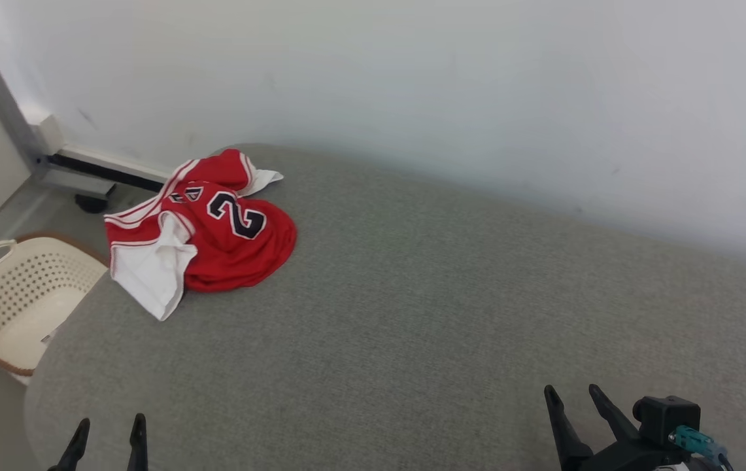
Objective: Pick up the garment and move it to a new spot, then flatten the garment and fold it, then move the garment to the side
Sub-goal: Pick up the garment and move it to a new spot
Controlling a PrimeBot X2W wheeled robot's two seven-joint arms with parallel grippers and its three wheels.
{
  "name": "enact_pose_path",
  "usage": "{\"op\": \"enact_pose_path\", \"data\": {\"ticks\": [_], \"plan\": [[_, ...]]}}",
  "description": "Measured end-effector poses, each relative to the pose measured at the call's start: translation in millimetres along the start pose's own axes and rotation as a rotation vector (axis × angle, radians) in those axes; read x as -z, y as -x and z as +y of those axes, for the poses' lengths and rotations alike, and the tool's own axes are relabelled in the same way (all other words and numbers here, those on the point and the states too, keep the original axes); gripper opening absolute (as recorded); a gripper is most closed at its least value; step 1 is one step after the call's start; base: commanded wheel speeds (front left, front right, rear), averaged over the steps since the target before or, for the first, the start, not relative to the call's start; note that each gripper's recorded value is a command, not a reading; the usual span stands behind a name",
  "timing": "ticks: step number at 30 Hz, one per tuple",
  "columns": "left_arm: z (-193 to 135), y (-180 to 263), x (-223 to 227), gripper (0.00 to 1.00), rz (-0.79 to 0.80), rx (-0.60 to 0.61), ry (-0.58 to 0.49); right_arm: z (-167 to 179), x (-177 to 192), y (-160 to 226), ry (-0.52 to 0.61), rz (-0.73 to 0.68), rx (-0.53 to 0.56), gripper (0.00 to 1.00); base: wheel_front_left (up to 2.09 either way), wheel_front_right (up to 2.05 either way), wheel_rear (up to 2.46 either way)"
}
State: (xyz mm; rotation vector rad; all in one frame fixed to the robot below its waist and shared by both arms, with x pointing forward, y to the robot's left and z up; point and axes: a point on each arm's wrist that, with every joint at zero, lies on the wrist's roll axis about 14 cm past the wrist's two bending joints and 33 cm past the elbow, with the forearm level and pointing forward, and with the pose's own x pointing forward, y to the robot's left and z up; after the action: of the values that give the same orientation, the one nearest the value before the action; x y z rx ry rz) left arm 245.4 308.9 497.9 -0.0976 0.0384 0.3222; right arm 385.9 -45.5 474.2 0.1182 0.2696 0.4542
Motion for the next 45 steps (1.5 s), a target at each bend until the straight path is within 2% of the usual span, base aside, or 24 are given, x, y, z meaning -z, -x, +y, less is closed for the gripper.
{"op": "enact_pose_path", "data": {"ticks": [11,21,23,27,33,37,41,45], "plan": [[39,34,2,1.00,-0.006,-0.138,0.016,43,3,-22,0.034,0.024,-0.129,1.00,0.00,0.00,0.00],[36,22,3,1.00,0.010,-0.140,0.023,45,4,-23,0.039,0.034,-0.139,1.00,0.00,0.00,0.00],[39,1,-2,1.00,0.027,-0.157,0.058,41,4,-27,0.062,0.047,-0.130,1.00,0.00,0.00,0.00],[41,-46,-30,1.00,0.017,-0.157,0.051,46,-6,-40,0.107,0.042,-0.147,1.00,0.00,0.00,0.00],[27,-126,-50,1.00,0.075,-0.102,0.076,62,-26,-67,0.223,0.040,-0.249,1.00,0.00,0.00,0.00],[16,-174,-44,1.00,0.154,-0.082,0.059,43,-36,-82,0.289,0.035,-0.251,1.00,0.00,0.00,0.00],[-5,-216,-33,1.00,0.192,-0.044,0.044,18,-35,-89,0.306,0.052,-0.223,1.00,0.00,0.00,0.00],[-20,-241,11,1.00,0.322,-0.038,0.004,-10,-18,-87,0.283,0.106,-0.174,1.00,0.00,0.00,0.00]]}}
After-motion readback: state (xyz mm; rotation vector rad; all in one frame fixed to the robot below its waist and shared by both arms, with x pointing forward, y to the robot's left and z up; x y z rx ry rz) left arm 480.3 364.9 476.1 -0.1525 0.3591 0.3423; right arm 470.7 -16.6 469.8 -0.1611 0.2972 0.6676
